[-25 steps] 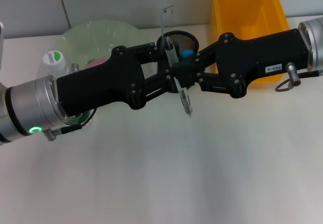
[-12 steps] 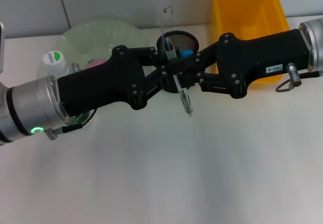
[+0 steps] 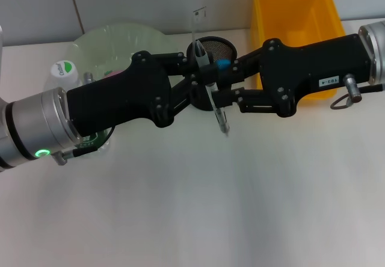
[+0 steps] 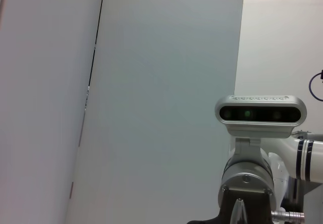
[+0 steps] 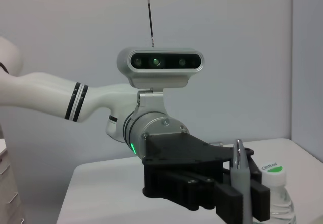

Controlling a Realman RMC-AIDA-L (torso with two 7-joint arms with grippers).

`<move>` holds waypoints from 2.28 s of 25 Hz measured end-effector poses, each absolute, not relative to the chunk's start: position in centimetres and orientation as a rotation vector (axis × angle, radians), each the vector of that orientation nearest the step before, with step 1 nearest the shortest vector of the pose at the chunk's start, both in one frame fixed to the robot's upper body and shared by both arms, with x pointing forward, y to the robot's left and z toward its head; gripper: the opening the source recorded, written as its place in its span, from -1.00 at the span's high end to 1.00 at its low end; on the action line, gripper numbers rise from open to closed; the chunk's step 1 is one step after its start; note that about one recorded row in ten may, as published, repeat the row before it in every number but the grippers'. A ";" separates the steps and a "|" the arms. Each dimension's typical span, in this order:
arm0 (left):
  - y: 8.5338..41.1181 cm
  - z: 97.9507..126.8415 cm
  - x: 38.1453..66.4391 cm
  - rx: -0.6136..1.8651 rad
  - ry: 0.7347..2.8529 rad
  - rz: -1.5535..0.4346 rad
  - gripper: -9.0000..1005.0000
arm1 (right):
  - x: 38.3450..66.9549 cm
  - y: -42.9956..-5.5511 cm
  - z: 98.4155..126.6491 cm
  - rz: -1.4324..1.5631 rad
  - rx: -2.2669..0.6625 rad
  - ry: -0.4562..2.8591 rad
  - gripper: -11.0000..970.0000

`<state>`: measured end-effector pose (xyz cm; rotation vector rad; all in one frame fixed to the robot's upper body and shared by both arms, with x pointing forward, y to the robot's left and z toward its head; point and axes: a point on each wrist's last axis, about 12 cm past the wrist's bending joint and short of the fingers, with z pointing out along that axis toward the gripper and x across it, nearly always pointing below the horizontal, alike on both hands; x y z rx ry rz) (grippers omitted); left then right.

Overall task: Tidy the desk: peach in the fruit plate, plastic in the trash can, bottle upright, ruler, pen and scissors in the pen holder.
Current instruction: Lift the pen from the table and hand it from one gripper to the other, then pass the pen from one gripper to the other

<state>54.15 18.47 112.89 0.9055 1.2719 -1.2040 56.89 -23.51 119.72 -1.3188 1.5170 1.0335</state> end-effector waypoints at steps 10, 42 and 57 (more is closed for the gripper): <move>18.5 112.9 54.2 0.902 1.272 -1.204 0.71 | 56.8 -23.6 119.7 1.033 -1.308 1.515 0.08; 23.8 114.2 54.3 0.110 1.080 -1.465 0.70 | 51.8 -29.6 116.4 0.843 -0.909 1.013 -0.48; 22.6 113.6 54.7 -0.217 0.986 -1.634 0.70 | 54.9 -25.6 115.9 0.643 -0.958 0.795 -0.48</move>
